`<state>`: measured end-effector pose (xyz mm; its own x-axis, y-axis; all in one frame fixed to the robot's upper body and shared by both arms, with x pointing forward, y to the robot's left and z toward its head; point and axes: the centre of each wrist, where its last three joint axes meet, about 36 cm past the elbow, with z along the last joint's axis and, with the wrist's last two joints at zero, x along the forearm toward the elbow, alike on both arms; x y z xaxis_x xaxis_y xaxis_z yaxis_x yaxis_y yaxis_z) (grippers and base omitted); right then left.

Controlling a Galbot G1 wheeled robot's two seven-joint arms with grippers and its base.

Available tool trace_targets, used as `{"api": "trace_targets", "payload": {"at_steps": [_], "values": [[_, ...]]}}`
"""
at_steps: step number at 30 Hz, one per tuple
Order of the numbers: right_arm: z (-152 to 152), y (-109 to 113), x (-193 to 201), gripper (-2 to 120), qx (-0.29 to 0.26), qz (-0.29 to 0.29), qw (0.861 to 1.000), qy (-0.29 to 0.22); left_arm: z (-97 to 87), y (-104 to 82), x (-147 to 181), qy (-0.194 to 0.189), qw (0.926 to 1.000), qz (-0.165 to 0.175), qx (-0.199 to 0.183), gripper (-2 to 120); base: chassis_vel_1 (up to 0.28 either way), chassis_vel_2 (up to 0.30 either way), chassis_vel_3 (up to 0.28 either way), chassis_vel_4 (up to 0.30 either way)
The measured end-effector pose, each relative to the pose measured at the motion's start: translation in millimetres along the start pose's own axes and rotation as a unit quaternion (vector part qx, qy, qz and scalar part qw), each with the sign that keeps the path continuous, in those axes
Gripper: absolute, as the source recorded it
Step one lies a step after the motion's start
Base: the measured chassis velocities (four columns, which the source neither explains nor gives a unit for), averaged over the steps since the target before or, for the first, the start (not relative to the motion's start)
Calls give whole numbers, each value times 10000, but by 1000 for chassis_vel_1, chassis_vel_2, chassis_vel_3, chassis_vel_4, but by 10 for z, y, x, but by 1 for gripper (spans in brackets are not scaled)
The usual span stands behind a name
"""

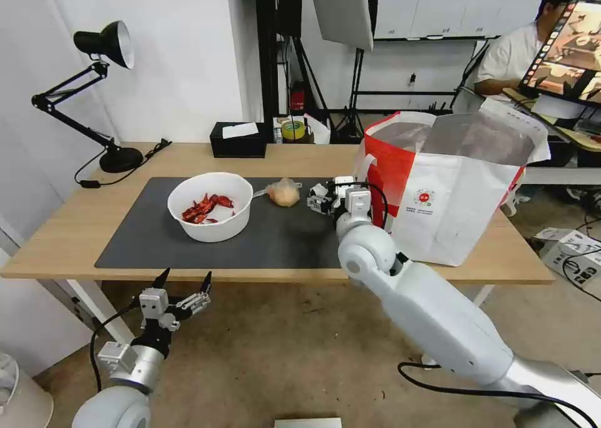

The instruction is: Pick up the trash from the table and place it into the takeout bag.

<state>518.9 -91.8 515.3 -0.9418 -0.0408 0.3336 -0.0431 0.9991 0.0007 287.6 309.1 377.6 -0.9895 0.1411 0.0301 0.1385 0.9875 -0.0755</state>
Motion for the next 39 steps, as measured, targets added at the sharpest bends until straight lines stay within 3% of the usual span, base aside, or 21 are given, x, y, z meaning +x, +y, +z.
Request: {"api": "trace_targets", "payload": {"at_steps": [18,39], "values": [[-11,-22,-447,100,0,416,9987,288,14,-9,41,39,10000,2,25,100,0,0,0,0],[-200,35,-689,100,119,292,9977,606,23,-28,89,59,10000,-18,59,100,0,0,0,0]]}}
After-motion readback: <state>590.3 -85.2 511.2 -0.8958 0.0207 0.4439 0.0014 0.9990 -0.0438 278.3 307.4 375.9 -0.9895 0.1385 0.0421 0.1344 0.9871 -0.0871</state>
